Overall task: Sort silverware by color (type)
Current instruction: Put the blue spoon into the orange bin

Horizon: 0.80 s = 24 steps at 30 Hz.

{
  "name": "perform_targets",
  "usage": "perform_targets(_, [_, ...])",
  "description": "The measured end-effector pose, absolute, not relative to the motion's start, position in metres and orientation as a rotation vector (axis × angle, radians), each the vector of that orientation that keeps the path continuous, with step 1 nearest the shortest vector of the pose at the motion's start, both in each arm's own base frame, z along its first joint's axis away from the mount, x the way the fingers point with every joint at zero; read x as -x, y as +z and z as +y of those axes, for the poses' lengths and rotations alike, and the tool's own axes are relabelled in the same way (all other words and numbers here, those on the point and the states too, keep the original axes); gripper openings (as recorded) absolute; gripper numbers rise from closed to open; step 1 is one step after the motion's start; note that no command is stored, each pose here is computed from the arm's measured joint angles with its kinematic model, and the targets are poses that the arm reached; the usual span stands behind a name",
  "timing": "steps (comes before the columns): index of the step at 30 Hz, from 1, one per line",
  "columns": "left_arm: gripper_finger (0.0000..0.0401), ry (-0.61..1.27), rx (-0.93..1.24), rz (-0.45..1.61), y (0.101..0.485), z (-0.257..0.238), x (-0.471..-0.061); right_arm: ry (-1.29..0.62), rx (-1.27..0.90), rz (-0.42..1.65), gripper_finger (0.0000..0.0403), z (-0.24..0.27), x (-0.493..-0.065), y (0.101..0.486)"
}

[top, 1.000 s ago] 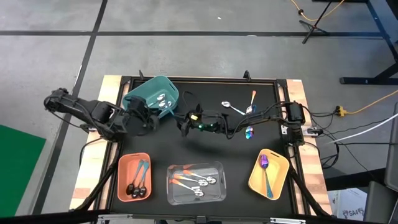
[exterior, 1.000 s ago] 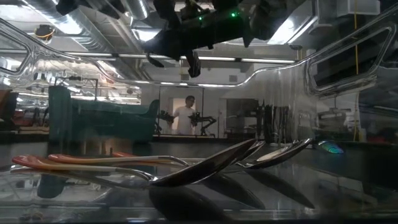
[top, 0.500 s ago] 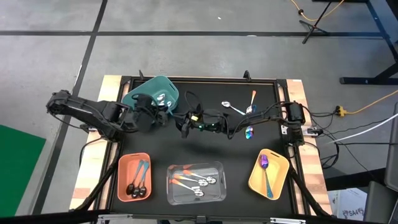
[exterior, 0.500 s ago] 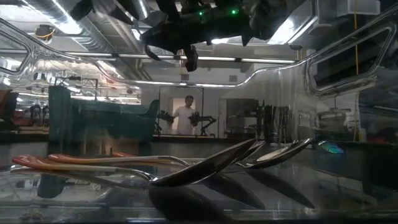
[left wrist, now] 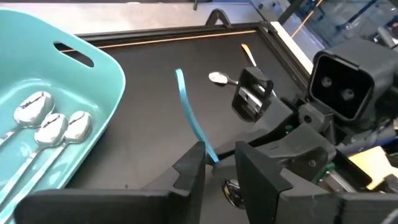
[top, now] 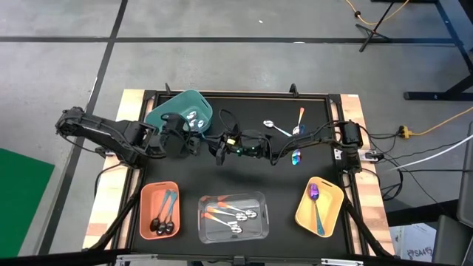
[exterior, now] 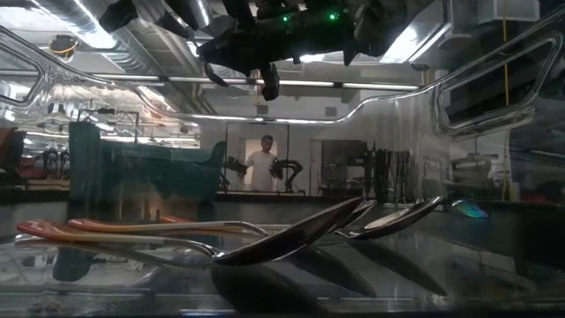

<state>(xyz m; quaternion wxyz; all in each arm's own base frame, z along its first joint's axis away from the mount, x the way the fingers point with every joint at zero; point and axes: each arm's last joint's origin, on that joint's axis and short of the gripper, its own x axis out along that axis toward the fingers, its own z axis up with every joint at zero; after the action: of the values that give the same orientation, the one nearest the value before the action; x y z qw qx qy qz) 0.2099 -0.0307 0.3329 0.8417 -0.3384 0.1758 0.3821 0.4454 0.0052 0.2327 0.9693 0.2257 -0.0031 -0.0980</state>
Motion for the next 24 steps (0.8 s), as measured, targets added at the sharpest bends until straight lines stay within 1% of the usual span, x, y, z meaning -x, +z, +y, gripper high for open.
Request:
perform_targets(8, [0.0082, 0.821, 0.744, 0.418, 0.324, -0.033, -0.217, -0.188, -0.456, -0.004, 0.0, 0.006, -0.446, 0.233])
perform_targets(14, [0.0082, 0.864, 0.718, 0.385, 0.321, -0.032, -0.224, -0.17, -0.457, -0.002, 0.0, 0.006, -0.446, 0.233])
perform_targets(24, [0.0082, 0.885, 0.702, 0.397, 0.316, -0.029, -0.229, -0.169, -0.458, -0.003, 0.0, 0.006, -0.446, 0.233])
